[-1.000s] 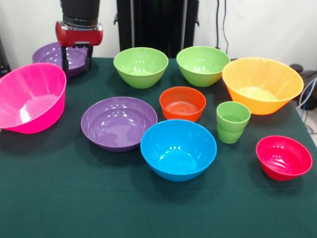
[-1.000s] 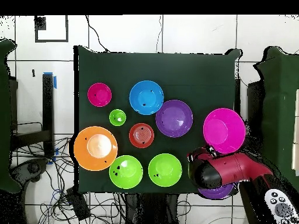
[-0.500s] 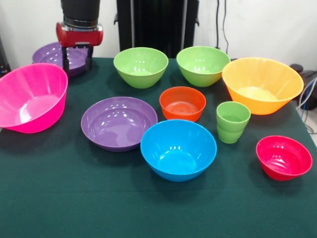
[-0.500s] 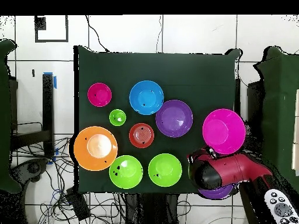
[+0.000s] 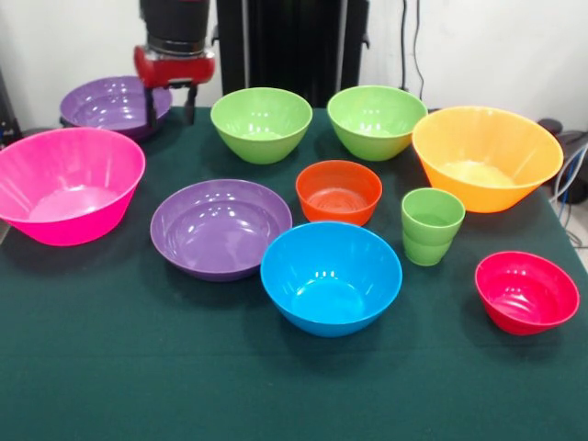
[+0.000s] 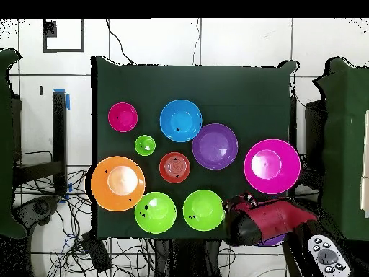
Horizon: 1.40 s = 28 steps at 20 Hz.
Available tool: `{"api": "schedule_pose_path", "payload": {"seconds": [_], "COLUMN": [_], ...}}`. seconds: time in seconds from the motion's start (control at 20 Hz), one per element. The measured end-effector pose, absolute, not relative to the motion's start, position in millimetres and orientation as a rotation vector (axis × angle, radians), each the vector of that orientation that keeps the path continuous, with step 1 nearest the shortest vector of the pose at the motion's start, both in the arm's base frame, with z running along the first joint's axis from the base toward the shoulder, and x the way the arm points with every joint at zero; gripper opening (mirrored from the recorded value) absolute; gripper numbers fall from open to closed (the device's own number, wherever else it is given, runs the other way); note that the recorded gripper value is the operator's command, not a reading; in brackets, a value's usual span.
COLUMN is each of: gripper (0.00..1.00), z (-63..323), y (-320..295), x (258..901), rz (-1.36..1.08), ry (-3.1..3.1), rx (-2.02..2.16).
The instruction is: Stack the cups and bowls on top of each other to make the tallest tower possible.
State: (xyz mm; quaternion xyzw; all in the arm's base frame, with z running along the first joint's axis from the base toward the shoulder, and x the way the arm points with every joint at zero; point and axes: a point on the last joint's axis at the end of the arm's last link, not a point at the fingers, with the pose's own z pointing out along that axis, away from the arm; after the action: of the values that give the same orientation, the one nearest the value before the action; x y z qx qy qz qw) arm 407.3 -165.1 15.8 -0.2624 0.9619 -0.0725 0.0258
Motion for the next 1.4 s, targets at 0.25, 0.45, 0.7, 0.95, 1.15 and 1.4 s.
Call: {"api": "schedule_pose_path", "payload": {"seconds": [0.25,0.45,0.7,0.95,1.15,1.4], "gripper": [1.0,1.0,1.0,1.0,1.0,1.0], "z": [21,24,36,60,72,82], "y": [-149,-140,-129,-137,-151,-165], "x": [371,349,334,345,358,371], "rz": [-0.189,-0.185,-0.176,-0.189,-0.209,-0.224], "ry": [3.024,3.064,3.092,3.092,3.07,3.039], "rx": [-0.833,-0.837,-0.797,-0.605,-0.496,-0.426]}}
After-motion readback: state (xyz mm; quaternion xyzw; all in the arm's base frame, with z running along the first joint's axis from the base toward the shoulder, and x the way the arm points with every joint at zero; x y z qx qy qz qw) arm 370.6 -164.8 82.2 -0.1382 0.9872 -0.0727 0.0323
